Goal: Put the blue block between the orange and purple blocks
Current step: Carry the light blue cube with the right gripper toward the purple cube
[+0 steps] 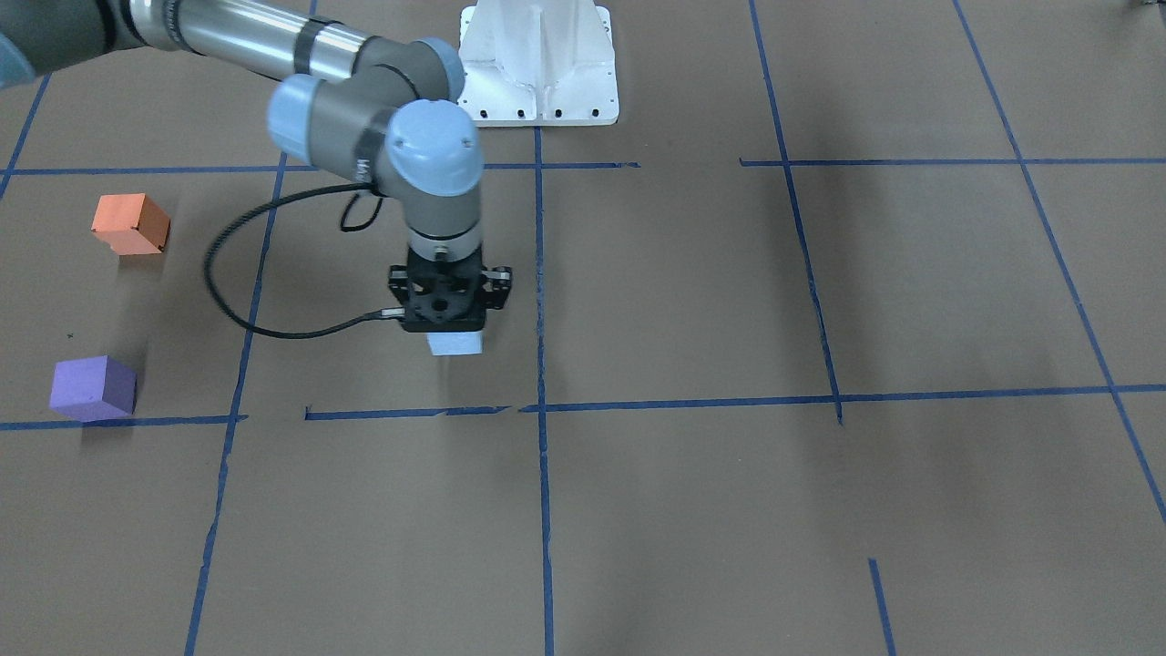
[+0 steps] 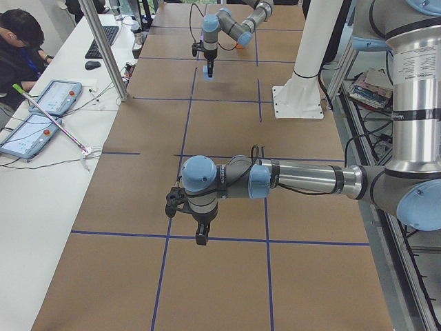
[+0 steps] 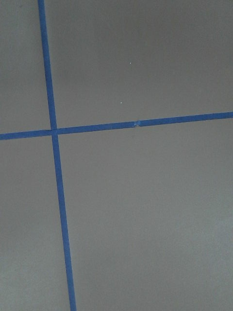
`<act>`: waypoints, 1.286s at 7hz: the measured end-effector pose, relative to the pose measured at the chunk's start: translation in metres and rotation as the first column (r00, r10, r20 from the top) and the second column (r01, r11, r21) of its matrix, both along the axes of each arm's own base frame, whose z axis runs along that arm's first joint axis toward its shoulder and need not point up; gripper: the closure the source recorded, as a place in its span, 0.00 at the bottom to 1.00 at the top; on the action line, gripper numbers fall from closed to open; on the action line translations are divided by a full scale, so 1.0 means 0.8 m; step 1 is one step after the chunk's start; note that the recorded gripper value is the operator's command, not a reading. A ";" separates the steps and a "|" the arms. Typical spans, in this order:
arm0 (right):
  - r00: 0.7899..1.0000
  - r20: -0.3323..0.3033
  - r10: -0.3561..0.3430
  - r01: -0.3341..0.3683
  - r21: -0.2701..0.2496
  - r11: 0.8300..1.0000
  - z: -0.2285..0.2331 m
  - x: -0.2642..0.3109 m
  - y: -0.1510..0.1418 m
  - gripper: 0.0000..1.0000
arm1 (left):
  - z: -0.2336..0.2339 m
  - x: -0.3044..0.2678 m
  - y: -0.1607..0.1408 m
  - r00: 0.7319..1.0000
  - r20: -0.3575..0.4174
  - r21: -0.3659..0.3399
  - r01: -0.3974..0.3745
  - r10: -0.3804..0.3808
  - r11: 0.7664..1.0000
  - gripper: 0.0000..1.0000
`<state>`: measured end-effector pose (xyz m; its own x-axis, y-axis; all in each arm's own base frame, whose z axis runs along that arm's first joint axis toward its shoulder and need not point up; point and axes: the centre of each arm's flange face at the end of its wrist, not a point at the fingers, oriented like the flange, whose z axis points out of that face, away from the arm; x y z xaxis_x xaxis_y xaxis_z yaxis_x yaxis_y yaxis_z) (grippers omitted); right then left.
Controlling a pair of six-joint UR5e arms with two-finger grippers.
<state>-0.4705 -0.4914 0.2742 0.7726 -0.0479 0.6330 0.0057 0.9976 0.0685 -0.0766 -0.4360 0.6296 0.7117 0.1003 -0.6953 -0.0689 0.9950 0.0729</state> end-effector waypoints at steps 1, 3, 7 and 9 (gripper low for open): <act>0.999 -0.018 -0.043 0.044 0.020 0.999 0.050 0.073 0.006 0.88 | -0.001 0.000 0.000 1.000 0.001 0.000 0.001 -0.001 1.000 0.00; 0.998 -0.013 -0.063 0.063 0.005 0.998 0.154 0.199 0.021 0.87 | -0.001 0.000 -0.001 1.000 0.001 0.001 0.001 -0.001 1.000 0.00; 0.998 0.051 -0.047 0.047 0.003 0.999 0.312 0.299 0.068 0.73 | -0.002 0.000 -0.001 1.000 0.001 0.001 0.002 -0.002 1.000 0.00; 0.997 0.059 -0.046 0.046 0.006 0.999 0.359 0.302 0.072 0.00 | -0.002 0.000 -0.002 1.000 0.001 0.002 0.002 -0.002 1.000 0.00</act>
